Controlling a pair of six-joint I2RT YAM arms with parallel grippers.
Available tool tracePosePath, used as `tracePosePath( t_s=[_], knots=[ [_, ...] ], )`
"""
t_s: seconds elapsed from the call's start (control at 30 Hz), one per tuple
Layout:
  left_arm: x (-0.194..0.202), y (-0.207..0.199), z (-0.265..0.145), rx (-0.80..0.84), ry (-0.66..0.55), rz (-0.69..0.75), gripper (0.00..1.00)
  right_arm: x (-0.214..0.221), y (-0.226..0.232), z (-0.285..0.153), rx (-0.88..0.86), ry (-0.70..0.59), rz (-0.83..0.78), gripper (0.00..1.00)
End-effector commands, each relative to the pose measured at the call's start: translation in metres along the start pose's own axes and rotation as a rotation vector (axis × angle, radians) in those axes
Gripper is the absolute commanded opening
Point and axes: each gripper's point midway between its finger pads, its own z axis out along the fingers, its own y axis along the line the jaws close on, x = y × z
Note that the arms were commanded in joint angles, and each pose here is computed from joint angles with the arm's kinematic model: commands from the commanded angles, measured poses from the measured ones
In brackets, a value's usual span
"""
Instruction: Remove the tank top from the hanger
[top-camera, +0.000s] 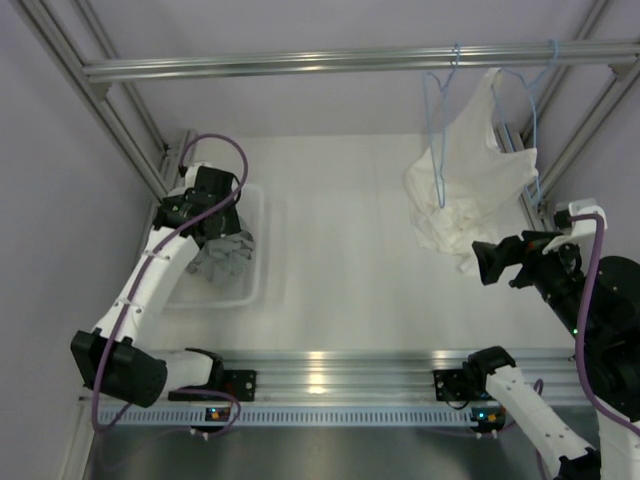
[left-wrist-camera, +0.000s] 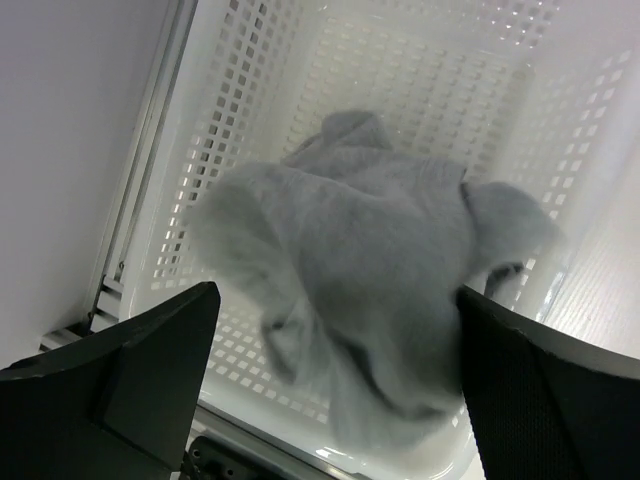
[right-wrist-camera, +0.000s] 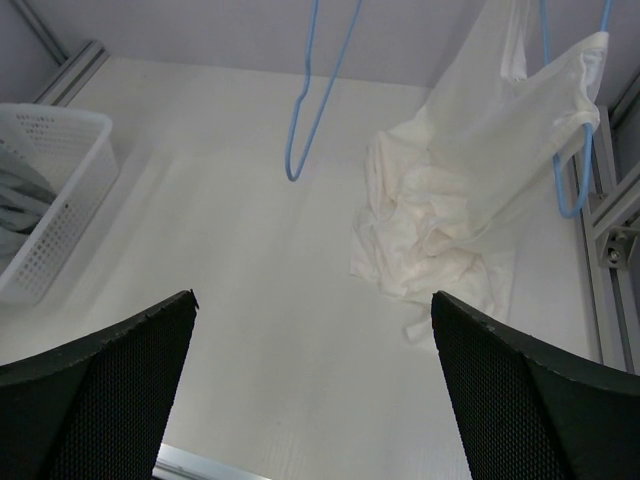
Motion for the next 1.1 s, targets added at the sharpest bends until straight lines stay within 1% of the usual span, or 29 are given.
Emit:
tracePosePath(
  t_s=[0.0, 0.13, 0.23, 0.27, 0.3, 0.37, 0.4, 0.5, 0.57, 0.6, 0.67, 0.7, 0.83, 0.93, 1.07],
  knots=[
    [-0.024, 0.005, -0.012, 0.012, -0.099, -0.086, 0.99, -0.014, 0.002, 0.001, -0.010, -0.057, -0.012, 0.99],
    [-0.055, 0.019, -0.045, 0.032, -0.198, -0.138, 0.99, -0.008, 0.001, 0.008, -0.005, -0.033, -0.013, 1.00],
    [-0.060, 0.031, -0.067, 0.052, -0.222, -0.165, 0.99, -0.007, -0.003, 0.010, 0.018, -0.035, -0.001, 0.99],
    [-0.063, 0.032, -0.076, 0.082, -0.241, -0.181, 0.99, -0.008, -0.005, 0.010, 0.028, -0.040, 0.004, 0.99],
    [-0.064, 0.039, -0.094, 0.128, -0.282, -0.205, 0.99, -0.008, -0.009, 0.009, 0.056, -0.054, 0.015, 0.99],
    [-0.059, 0.041, -0.112, 0.206, -0.313, -0.224, 0.99, -0.008, -0.017, 0.008, 0.102, -0.056, 0.020, 0.99],
    [-0.052, 0.054, -0.127, 0.230, -0.358, -0.243, 0.99, -0.005, -0.026, 0.006, 0.153, -0.052, 0.021, 0.99],
    [-0.035, 0.088, -0.147, 0.203, -0.447, -0.272, 0.99, 0.005, -0.037, 0.003, 0.211, -0.038, 0.019, 1.00],
    [-0.025, 0.100, -0.154, 0.198, -0.467, -0.277, 0.99, 0.011, -0.040, 0.002, 0.227, -0.035, 0.020, 1.00],
    [-0.020, 0.106, -0.163, 0.221, -0.497, -0.293, 0.99, 0.018, -0.043, 0.001, 0.240, -0.030, 0.018, 0.99],
    [-0.010, 0.103, -0.164, 0.258, -0.498, -0.289, 0.99, 0.024, -0.045, 0.002, 0.247, -0.035, 0.008, 0.99],
    [-0.005, 0.106, -0.168, 0.278, -0.517, -0.304, 0.99, 0.030, -0.049, 0.002, 0.262, -0.039, 0.002, 0.99],
    [0.010, 0.103, -0.151, 0.255, -0.507, -0.271, 0.99, 0.034, -0.054, 0.001, 0.292, -0.069, 0.007, 0.99],
    [0.011, 0.101, -0.150, 0.268, -0.512, -0.294, 0.99, 0.035, -0.054, 0.000, 0.291, -0.066, 0.008, 0.99],
    [0.016, 0.097, -0.137, 0.250, -0.499, -0.298, 0.99, 0.039, -0.053, 0.000, 0.284, -0.059, 0.004, 0.99]
  ],
)
